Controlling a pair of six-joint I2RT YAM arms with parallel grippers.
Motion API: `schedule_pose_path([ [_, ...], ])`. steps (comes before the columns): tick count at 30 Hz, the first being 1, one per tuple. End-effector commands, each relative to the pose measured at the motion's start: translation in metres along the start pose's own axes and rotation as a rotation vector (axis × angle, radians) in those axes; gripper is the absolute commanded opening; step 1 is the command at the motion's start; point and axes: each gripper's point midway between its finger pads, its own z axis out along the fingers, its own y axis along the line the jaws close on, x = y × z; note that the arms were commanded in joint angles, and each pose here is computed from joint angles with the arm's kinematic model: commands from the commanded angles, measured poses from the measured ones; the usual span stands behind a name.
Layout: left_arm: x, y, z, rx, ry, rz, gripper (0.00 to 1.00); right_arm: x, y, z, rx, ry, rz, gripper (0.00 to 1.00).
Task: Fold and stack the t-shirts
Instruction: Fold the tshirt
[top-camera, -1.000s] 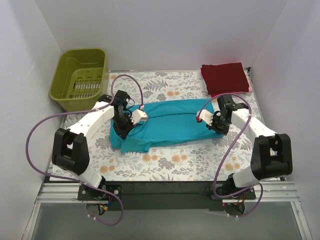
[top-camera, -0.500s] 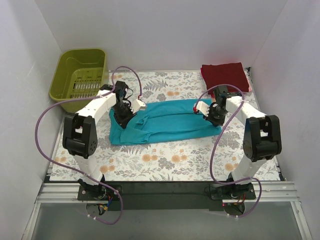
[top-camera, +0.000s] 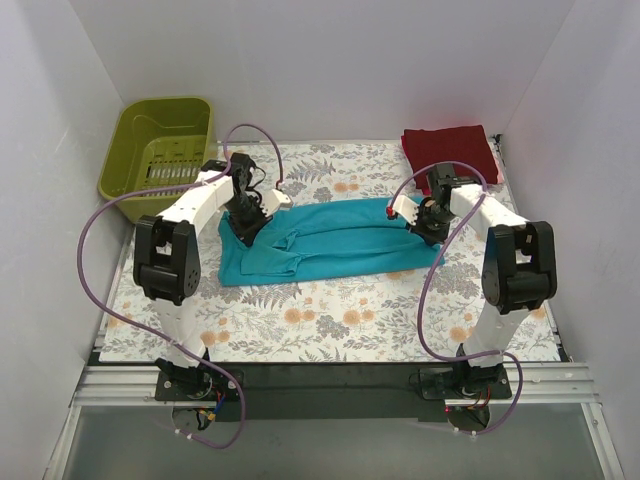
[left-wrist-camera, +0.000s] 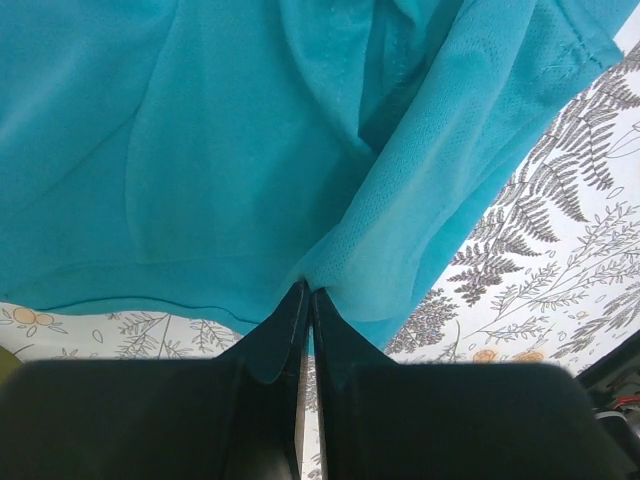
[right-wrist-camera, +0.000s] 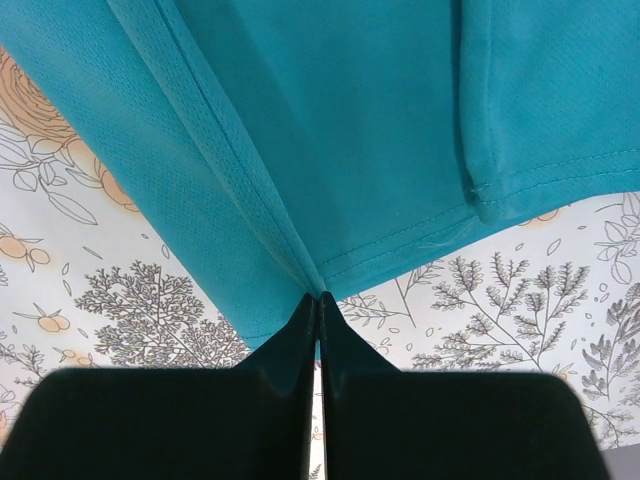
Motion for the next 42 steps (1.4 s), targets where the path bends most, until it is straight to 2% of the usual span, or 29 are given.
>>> schedule_pose_path([
  [1,-0.011,0.012,-0.013,-0.034,-0.041,0.031,0.00,-0.003,-0.006,-0.004,-0.013,-0.012,-0.048,0.01],
  [38,-0.021,0.053,0.013,-0.089,-0.052,-0.022,0.00,-0.003,-0.026,0.016,-0.032,0.005,-0.009,0.01],
  [39,-0.021,0.055,0.013,-0.100,-0.050,-0.028,0.00,-0.002,-0.025,0.016,-0.033,0.007,-0.009,0.03],
  [40,-0.022,0.055,0.012,-0.099,-0.051,-0.041,0.04,-0.002,-0.026,0.015,-0.027,0.011,0.001,0.15],
  [41,-0.024,0.055,0.008,-0.107,-0.058,-0.047,0.12,-0.003,-0.027,0.013,-0.021,0.011,0.004,0.21],
  [42,-0.026,0.056,0.003,-0.108,-0.075,-0.066,0.24,-0.004,-0.028,0.010,-0.014,0.008,0.009,0.26],
])
